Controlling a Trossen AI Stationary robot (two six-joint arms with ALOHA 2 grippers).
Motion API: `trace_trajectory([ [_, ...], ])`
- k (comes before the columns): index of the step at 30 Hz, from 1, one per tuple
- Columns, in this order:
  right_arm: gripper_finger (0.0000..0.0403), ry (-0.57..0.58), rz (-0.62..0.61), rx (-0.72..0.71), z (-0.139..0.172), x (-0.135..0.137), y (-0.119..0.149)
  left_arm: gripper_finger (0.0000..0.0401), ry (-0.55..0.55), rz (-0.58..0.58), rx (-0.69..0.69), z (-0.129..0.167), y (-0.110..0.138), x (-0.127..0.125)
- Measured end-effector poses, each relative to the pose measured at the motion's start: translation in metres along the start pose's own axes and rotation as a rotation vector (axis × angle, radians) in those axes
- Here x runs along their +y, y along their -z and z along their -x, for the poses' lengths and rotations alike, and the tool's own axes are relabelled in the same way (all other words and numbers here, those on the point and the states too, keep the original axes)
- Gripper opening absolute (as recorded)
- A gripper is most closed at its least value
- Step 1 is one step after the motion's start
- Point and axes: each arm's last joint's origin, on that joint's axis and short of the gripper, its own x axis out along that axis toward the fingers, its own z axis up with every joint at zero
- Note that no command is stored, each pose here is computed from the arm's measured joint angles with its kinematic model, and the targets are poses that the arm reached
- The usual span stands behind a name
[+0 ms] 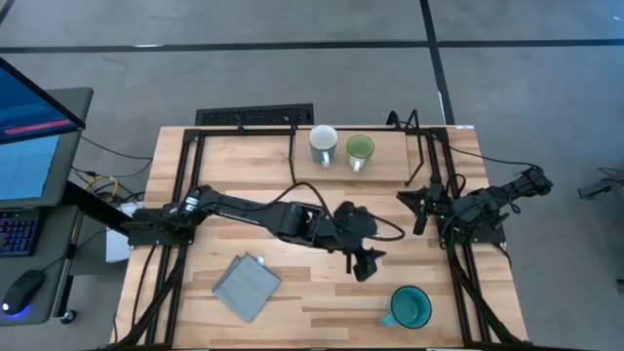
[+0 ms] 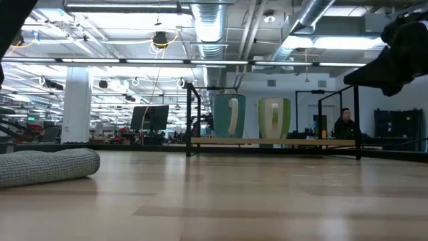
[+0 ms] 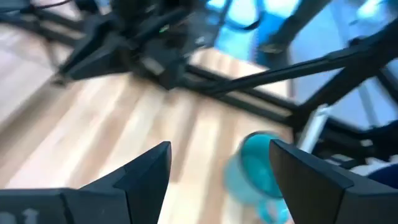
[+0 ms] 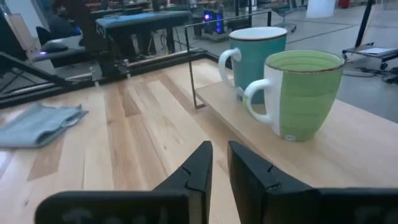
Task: Stack small to large cups/mugs on shelf
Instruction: Put the green mug on the shelf
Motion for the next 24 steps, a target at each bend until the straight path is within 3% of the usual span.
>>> trace_trajectory([
  [9, 0.0074, 0.047, -0.006, -0.022, 0.0, -0.001, -0.001, 0.0261, -0.117, -0.037, 0.036, 0.008, 0.004, 0.005],
  [13, 0.0074, 0.139, -0.009, -0.048, 0.0, -0.004, -0.002, 0.0261, -0.065, -0.03, 0.078, 0.005, 0.008, 0.003],
  [18, 0.0074, 0.18, -0.011, -0.061, 0.0, -0.005, -0.003, 0.0261, 0.056, -0.073, 0.035, -0.003, 0.005, -0.004],
  [24, 0.0074, 0.223, -0.012, -0.073, 0.001, -0.006, -0.003, 0.0261, 0.073, -0.115, 0.077, -0.006, 0.006, 0.002],
])
